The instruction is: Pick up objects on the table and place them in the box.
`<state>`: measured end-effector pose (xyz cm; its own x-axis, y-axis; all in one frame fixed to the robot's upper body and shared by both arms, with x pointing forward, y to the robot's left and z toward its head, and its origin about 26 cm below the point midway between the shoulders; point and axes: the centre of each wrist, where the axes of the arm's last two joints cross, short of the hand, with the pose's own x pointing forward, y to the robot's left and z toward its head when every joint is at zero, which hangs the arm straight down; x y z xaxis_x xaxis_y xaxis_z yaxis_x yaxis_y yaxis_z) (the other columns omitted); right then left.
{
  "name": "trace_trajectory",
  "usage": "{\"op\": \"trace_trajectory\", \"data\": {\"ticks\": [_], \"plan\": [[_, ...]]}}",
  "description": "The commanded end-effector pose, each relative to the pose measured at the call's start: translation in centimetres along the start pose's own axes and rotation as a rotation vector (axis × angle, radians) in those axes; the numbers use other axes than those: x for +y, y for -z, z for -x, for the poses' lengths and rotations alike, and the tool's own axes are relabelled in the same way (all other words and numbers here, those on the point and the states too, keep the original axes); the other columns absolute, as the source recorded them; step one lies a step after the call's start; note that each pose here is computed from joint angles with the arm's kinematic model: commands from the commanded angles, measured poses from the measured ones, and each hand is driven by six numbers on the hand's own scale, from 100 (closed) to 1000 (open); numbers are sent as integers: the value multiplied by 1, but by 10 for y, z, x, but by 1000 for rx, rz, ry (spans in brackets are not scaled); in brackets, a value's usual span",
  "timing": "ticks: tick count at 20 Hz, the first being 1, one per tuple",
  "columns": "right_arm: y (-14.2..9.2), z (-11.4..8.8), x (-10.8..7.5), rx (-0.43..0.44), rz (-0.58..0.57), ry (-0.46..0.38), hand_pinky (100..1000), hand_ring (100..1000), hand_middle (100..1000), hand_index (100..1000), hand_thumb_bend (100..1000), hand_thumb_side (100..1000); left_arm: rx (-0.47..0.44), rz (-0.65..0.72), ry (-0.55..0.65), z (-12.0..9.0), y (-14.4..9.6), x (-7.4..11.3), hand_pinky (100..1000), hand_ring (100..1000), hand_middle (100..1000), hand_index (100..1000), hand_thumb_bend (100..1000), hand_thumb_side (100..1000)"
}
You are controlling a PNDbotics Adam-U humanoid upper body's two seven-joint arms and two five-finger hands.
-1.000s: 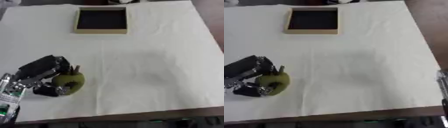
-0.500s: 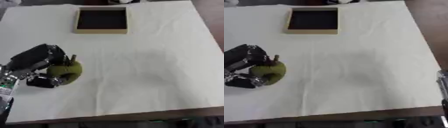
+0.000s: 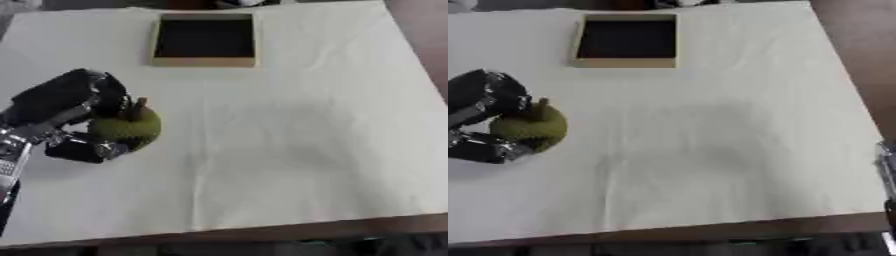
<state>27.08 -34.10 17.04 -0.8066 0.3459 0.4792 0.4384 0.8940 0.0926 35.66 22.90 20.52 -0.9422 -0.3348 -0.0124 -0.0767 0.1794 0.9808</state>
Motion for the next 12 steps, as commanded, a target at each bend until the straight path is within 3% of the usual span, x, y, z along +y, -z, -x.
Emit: {"op": "trace_trajectory", "data": {"ticks": [1,12], "plan": [[8,-5,-2,-38,-9,-5,744,672,573,727,100,502,-28,1,76,5,-2,20,126,100,201,465,270,100],[12,-6,1,-52,-4,10,743,671,572,726,100,501,-50,-40,189,44,-3,54,124,100,200,433,333,100]]}}
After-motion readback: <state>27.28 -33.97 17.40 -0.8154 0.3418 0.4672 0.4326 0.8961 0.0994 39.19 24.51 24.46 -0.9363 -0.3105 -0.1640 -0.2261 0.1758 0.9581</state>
